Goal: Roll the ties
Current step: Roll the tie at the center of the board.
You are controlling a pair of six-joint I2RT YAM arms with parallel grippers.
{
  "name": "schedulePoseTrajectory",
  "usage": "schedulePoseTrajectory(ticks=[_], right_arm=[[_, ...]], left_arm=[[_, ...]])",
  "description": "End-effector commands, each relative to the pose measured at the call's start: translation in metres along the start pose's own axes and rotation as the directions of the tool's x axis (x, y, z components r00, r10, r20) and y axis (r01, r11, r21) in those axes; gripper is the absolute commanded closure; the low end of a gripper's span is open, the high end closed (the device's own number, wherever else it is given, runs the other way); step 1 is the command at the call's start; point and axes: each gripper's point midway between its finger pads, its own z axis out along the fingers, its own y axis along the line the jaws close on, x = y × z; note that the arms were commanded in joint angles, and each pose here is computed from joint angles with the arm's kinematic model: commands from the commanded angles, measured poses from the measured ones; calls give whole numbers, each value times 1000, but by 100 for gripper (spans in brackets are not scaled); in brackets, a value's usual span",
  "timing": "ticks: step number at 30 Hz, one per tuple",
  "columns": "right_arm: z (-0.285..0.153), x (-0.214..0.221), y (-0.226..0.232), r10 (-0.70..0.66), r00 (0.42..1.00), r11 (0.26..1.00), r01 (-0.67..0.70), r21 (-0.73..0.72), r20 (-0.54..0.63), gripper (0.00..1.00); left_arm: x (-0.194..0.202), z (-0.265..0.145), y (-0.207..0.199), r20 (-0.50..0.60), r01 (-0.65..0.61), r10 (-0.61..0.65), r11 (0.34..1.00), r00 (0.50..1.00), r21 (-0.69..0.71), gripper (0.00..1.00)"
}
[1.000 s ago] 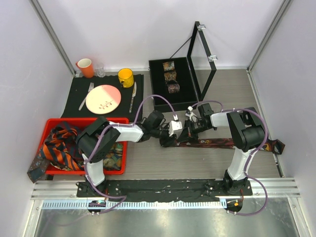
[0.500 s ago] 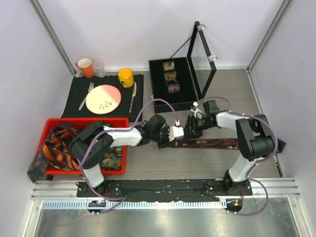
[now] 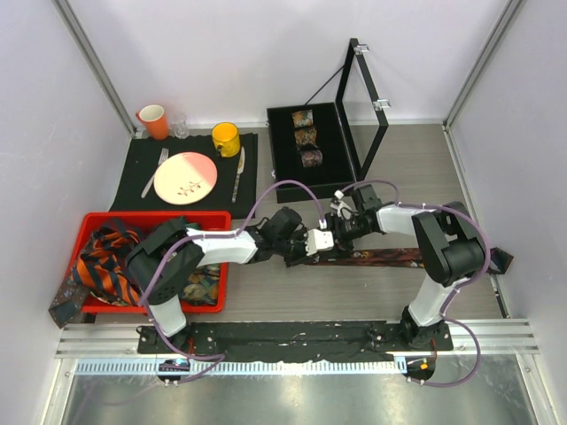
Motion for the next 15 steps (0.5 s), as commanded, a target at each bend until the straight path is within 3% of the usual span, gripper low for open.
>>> schedulePoseTrajectory(ticks=[1, 2, 6, 8, 10, 11, 15], right_arm=[[13, -10, 1, -27, 1000, 1000, 27, 11, 14, 55], [14, -10, -2, -24, 1000, 1000, 24, 17, 10, 58], [18, -9, -17, -27, 1000, 997, 26, 69, 1, 90], [17, -7, -25, -24, 1000, 995, 24, 94, -4, 99], [16, -4, -32, -10, 1000, 994, 12, 105, -15, 99], [17, -2, -38, -13, 1000, 993, 15, 113, -26, 99], [14, 6, -63, 28, 998, 987, -19, 158, -50, 99]], left_arm=[[22, 2, -3, -92, 8, -8, 1000, 996, 0, 77], [22, 2, -3, -92, 8, -8, 1000, 996, 0, 77], [21, 2, -2, -90, 1, -1, 1000, 996, 2, 75], [26, 1, -6, -107, 7, -5, 1000, 994, 17, 70], [23, 0, -10, -81, 17, -14, 999, 997, 47, 61], [23, -4, -7, -66, 46, -43, 998, 997, 47, 50], [9, -10, -6, 82, 127, -137, 984, 987, 123, 34]])
